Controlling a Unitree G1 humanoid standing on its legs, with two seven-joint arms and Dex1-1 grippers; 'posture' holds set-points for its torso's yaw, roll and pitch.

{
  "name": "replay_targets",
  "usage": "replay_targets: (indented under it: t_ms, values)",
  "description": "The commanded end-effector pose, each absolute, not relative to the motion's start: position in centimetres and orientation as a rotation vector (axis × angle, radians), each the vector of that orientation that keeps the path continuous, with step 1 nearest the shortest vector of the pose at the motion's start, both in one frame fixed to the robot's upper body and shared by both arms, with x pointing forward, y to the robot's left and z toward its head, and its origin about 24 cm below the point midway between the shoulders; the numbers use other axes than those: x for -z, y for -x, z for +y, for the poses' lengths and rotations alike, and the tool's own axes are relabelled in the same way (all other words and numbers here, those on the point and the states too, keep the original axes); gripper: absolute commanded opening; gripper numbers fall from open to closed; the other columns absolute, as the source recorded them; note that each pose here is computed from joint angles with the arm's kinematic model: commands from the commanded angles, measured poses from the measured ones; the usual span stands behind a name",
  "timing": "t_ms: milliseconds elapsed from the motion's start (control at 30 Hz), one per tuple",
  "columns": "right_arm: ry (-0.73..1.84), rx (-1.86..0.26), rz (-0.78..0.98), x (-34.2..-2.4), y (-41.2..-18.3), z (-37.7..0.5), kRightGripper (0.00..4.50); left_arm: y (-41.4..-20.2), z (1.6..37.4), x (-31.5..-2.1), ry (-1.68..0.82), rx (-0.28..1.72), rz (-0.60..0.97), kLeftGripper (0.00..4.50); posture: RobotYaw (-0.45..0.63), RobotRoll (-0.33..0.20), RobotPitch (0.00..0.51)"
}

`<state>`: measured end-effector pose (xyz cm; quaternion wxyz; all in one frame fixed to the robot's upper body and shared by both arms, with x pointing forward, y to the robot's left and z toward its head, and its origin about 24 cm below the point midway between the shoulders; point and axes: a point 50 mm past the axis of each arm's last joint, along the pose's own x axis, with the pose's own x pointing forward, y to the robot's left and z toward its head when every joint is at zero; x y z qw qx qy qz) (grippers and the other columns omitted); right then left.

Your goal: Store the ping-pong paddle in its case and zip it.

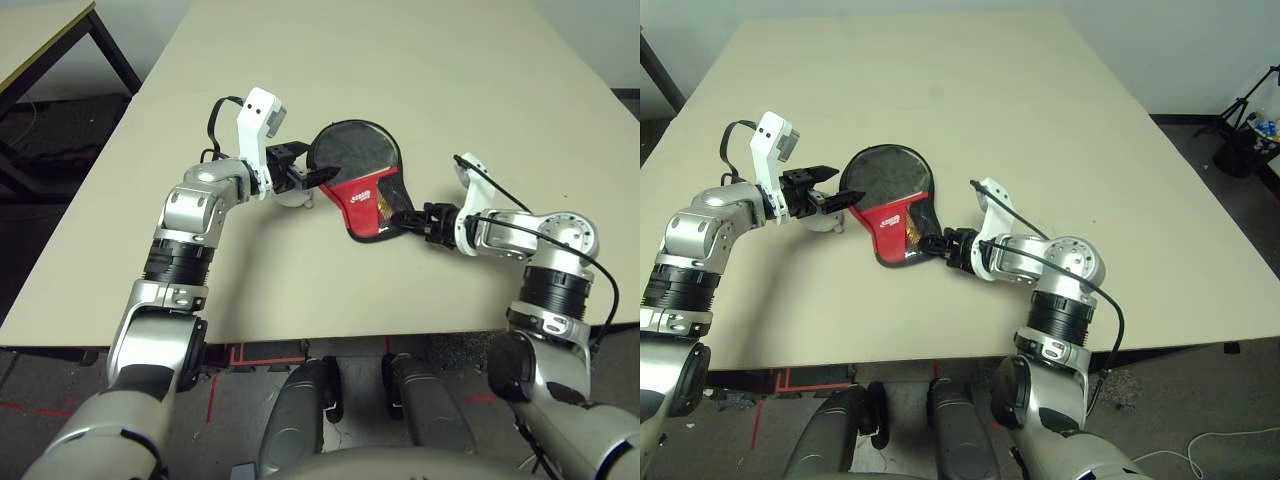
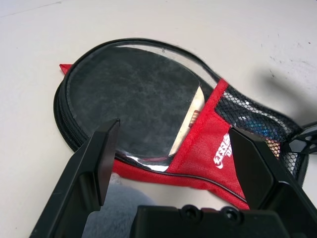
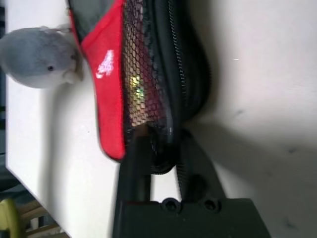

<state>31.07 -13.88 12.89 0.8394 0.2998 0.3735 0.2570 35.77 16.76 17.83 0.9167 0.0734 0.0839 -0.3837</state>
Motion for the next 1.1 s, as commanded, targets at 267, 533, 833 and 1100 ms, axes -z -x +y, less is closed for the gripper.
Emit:
replay_targets:
  t_ms: [267,533,833,1100]
  values:
    - [-0.561,-0.617,0.837,-12.0,-28.9,-14.8,0.01,-35.8,16.8,-17.4,-0.147,0.781,0.173,4.50,-0.09,0.000,0.193]
    - [-0.432,-0.798,0.972,-11.7,-22.9,-17.4,0.01,-35.8,16.9,-17.1,-0.153,0.783,0.182,4.50,-0.12,0.000,0.197]
    - [-0.434,-0.858,1.096,-11.9,-17.5,-17.2,0.01,-35.9,16.3,-17.0,-0.158,0.806,0.189,4.50,-0.14,0.000,0.198]
    - [-0.432,-0.815,1.103,-11.8,-17.1,-17.6,0.01,-35.8,16.1,-16.7,-0.158,0.818,0.200,4.50,-0.14,0.000,0.204]
